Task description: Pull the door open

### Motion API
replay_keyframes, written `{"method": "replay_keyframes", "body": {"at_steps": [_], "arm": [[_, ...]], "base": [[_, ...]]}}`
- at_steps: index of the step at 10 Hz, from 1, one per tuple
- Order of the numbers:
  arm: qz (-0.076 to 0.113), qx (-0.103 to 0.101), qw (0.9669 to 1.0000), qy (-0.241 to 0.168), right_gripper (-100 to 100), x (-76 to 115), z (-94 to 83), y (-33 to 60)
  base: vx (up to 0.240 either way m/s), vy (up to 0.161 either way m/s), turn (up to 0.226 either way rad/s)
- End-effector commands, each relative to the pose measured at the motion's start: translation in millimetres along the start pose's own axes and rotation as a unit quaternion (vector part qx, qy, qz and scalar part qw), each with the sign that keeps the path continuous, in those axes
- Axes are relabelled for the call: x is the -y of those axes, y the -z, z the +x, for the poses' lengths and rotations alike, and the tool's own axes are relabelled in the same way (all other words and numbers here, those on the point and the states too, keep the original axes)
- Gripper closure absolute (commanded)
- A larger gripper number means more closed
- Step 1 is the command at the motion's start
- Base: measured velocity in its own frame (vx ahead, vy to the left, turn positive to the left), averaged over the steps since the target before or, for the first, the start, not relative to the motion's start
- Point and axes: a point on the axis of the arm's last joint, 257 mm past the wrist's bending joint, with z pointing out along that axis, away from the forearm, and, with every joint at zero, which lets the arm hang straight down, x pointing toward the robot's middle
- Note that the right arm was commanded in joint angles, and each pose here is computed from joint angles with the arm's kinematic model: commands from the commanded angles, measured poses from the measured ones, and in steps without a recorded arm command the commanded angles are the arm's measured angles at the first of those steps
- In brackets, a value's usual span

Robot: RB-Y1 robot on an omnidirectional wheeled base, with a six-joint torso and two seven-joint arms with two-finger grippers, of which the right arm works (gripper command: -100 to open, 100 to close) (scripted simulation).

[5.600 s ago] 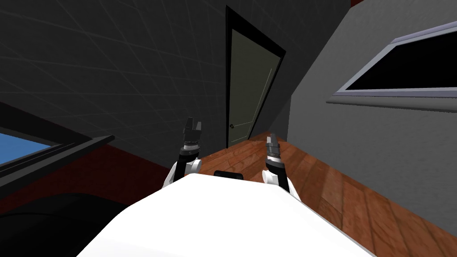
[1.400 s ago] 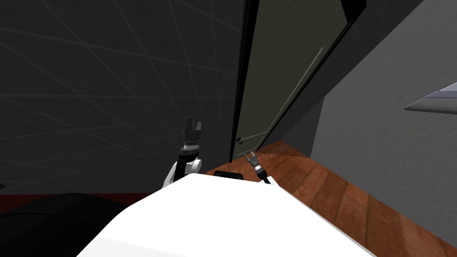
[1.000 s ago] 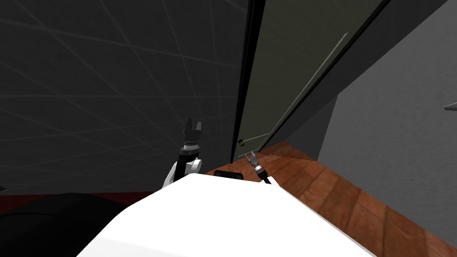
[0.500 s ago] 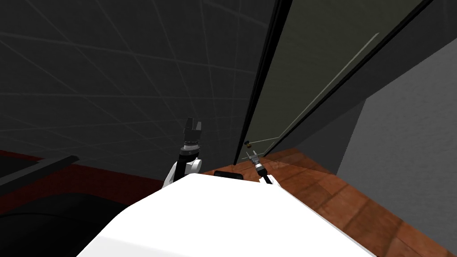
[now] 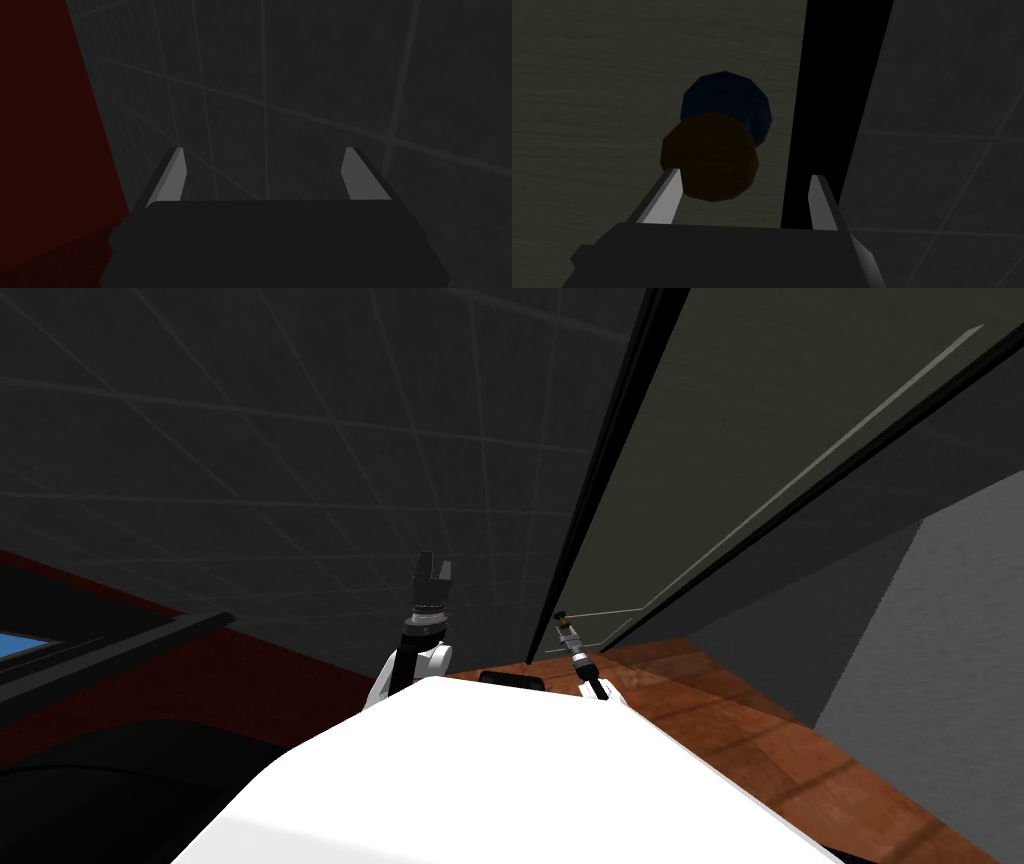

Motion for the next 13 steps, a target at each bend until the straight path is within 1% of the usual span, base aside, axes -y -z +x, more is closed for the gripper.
{"method": "replay_keyframes", "body": {"at_steps": [1,2,7,8,10,13], "arm": [[0.0,0.0,1.0,0.0,-100,0.0,0.0,0.0],[0.0,0.0,1.0,0.0,100,0.0,0.0,0.0],[0.0,0.0,1.0,0.0,100,0.0,0.0,0.0],[-0.002,0.002,1.0,0.002,-100,4.5,-1.3,4.9],[-0.003,0.004,1.0,0.004,-100,9.1,-4.1,6.9],[-0.006,0.009,0.9999,0.009,-100,16.8,-9.2,10.4]], "base": [[-0.009,-0.032,0.035],[-0.02,0.008,-0.052],[-0.003,0.007,-0.003],[-0.12,0.033,0.013],[-0.196,0.036,-0.009],[-0.187,-0.066,-0.026]]}}
